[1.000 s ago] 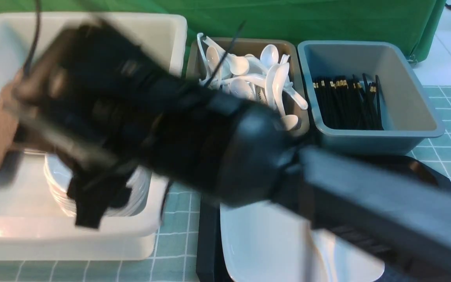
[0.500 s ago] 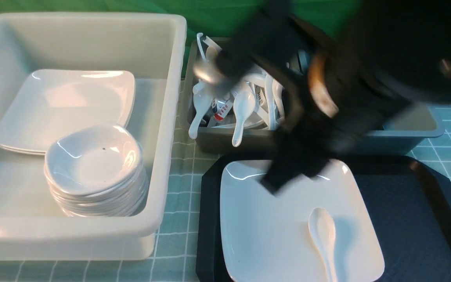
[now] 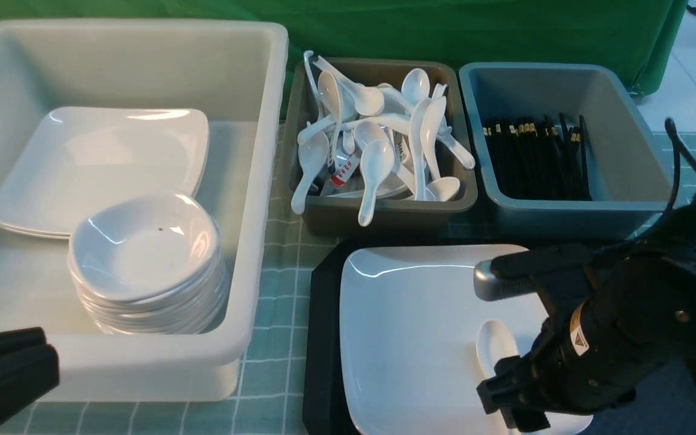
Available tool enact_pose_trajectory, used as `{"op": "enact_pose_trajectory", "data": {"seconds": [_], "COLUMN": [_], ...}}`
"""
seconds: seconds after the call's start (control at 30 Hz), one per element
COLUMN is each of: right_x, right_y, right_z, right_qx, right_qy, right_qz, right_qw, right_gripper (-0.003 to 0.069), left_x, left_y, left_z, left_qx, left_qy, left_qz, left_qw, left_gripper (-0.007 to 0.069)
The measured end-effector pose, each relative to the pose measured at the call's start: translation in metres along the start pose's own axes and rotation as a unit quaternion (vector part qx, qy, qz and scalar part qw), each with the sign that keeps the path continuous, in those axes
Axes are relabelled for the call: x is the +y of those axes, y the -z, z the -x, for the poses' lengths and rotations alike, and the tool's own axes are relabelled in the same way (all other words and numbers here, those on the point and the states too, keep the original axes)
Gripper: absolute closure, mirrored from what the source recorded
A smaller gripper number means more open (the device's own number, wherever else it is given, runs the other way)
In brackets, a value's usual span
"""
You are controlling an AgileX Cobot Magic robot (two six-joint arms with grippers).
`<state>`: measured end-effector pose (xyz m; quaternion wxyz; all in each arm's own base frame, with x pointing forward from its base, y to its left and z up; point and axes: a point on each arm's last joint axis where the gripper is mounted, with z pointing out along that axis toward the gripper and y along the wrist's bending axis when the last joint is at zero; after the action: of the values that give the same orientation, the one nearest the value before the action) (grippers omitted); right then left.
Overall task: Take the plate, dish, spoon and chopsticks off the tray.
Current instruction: Use the right arm to grab a soup spoon from the plate
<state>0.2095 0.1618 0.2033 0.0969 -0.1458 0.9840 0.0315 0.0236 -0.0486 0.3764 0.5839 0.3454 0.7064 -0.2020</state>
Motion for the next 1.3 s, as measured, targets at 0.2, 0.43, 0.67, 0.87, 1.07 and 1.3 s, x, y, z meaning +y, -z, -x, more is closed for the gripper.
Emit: {"op": "enact_pose_trajectory", "data": {"seconds": [0.2,0.43,0.67,0.87,1.07,1.3], "right_x": [0.0,0.004,0.004,0.004,0.007,0.006], "right_y": [-0.025,-0.044,-0.048,-0.045,0.007,0.081], "right_z": [0.009,0.015,0.017,0.017,0.03,0.1], "right_qx": [-0.002,-0.011,-0.011,-0.002,-0.034,-0.251], "right_qy": [-0.02,-0.026,-0.01,0.019,0.052,0.049], "right_qz": [0.004,0.015,0.011,0.009,0.02,0.065], "right_qw": [1.0,0.999,1.0,1.0,0.998,0.964], "right_gripper": [0.0145,0.0145,0.0296,0.046,0.046,0.046], "left_x": [0.0,0.0,0.0,0.0,0.001,0.004], "left_y": [-0.001,-0.001,-0.001,-0.001,-0.001,0.0], "left_z": [0.0,0.0,0.0,0.0,0.0,0.005], "left_qx": [0.001,0.001,0.001,0.001,-0.001,-0.025], "left_qy": [-0.005,-0.005,-0.005,-0.005,-0.007,-0.011], "left_qz": [0.0,0.0,0.0,0.0,0.001,0.02], "left_qw": [1.0,1.0,1.0,1.0,1.0,0.999], "left_gripper": [0.0608,0.0608,0.0608,0.0608,0.0608,0.0608]}}
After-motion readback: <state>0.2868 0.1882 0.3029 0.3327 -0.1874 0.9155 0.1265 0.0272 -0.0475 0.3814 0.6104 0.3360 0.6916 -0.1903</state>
